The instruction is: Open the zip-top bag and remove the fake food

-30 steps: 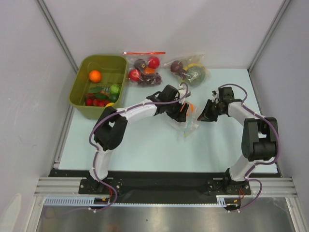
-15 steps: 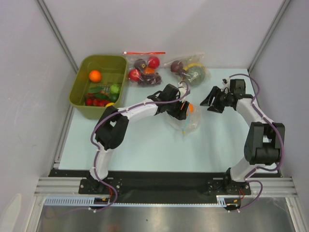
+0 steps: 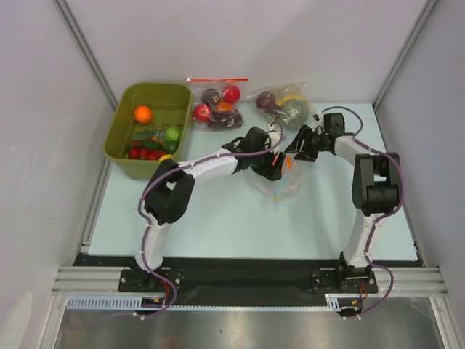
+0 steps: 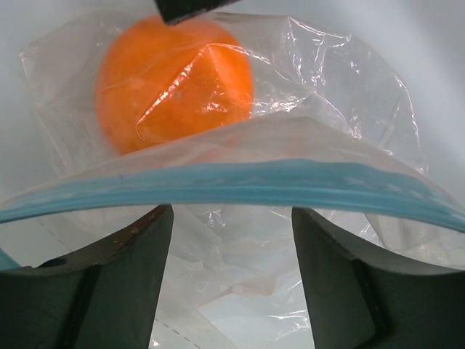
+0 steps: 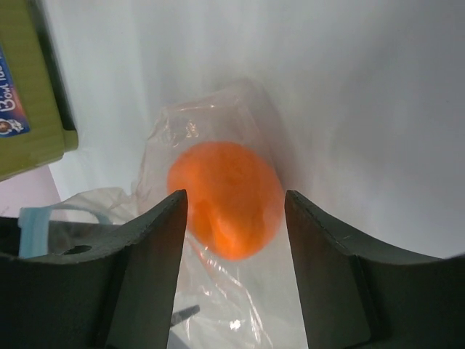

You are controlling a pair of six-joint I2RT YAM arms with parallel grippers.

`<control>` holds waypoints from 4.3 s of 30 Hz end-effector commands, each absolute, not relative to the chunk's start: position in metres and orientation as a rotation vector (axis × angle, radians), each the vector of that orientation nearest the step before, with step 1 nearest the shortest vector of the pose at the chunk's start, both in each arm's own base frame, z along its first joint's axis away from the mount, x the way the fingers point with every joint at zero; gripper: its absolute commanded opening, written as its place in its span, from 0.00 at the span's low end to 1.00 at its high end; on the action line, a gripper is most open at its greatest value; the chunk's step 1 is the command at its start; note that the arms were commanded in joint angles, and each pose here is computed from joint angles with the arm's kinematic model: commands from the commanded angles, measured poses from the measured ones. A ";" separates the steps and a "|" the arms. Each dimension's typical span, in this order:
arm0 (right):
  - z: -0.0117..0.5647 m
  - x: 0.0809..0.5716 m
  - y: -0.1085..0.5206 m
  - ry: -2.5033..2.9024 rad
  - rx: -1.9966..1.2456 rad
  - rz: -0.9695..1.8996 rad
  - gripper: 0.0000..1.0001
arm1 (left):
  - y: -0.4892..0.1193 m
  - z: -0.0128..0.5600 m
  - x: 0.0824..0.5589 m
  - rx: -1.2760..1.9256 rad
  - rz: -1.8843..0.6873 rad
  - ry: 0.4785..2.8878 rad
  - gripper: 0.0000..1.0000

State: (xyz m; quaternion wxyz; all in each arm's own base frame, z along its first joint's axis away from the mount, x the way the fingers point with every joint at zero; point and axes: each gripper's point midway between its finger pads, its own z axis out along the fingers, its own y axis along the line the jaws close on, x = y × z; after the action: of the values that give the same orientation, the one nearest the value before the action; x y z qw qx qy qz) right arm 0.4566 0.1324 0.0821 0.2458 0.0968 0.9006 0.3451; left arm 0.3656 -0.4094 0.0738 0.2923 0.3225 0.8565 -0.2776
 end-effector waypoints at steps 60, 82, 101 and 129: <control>0.045 0.411 0.174 2.639 0.190 0.954 0.00 | -0.430 0.044 0.362 0.894 -0.850 2.259 0.00; 0.056 0.418 0.118 2.580 0.305 0.851 0.00 | -0.385 0.108 0.342 0.853 -0.797 2.229 0.00; 0.053 0.414 0.110 2.581 0.319 0.838 0.00 | -0.362 0.188 0.365 0.623 -0.913 2.069 0.00; 0.057 0.415 0.106 2.581 0.323 0.830 0.00 | -0.179 0.293 0.421 0.203 -0.652 1.906 0.00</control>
State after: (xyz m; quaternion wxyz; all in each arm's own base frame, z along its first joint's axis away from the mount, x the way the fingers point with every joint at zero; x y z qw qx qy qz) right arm 0.4118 0.1099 0.0385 0.1822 0.1268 0.9274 0.3011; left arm 0.4125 -0.2159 0.2763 0.4931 0.1178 0.8046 -0.3093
